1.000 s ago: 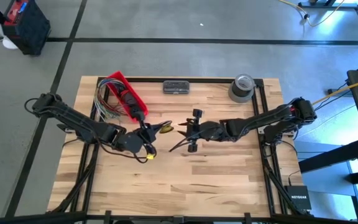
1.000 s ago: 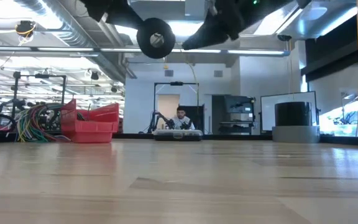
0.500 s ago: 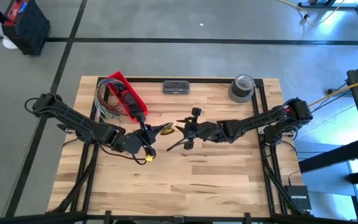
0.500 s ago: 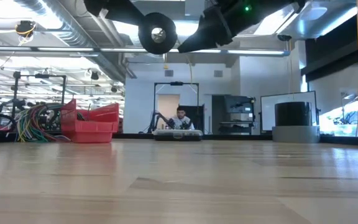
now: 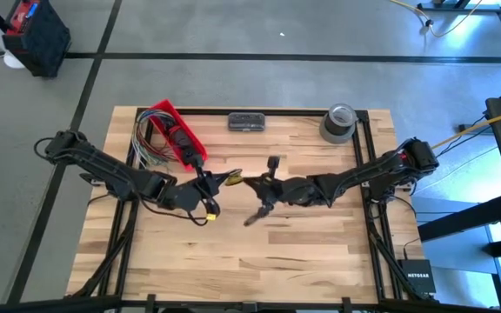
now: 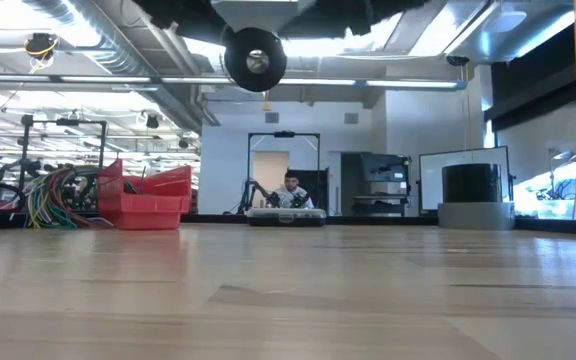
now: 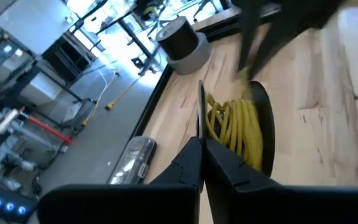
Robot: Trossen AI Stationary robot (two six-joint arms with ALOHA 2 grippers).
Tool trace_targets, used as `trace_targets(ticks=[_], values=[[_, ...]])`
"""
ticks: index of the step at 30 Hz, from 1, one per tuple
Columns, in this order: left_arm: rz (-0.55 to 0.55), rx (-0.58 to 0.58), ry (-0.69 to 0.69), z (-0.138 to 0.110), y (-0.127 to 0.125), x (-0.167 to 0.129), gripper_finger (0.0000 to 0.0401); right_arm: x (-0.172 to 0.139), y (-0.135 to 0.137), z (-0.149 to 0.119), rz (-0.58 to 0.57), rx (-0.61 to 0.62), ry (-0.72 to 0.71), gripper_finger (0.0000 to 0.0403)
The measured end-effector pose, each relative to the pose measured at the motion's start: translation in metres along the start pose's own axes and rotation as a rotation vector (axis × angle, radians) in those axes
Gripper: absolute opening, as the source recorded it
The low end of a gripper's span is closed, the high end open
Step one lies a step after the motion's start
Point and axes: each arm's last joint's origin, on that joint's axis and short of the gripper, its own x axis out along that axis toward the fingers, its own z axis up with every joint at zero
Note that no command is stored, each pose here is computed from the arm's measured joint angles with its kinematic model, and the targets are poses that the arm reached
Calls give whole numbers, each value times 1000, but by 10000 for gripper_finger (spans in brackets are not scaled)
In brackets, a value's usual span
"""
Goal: Coil cords
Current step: Uncoil the yellow wire from the spool
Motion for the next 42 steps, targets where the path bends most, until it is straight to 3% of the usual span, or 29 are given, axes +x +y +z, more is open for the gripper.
trace_targets(ticks=[7,10,13,16,20,23,25,29,33,37,42], values=[[52,-126,-2,1,6,5,1,-11,20,12,247,-92,-159,11],[91,-172,-28,5,8,5,1,-10,22,4,311,-128,-103,11],[77,-142,-54,9,5,1,1,-6,17,-10,287,-173,31,5],[48,-74,-70,10,-2,-6,1,-2,8,-27,114,-229,230,4],[19,29,-81,10,-8,-14,1,-6,-7,-39,-283,-357,469,7],[10,108,-58,6,-10,-15,1,-17,-8,-31,-534,-427,530,6],[14,128,-25,2,-9,-13,1,-26,-5,-20,-574,-425,500,6],[33,140,57,-8,-3,-5,1,-41,4,9,-496,-337,347,7],[64,110,122,-16,4,3,1,-53,14,35,-309,-245,136,7],[99,76,174,-22,12,10,1,-59,25,44,-128,-234,4,7],[227,-27,210,-27,23,17,1,-60,33,47,102,-238,-127,7]])
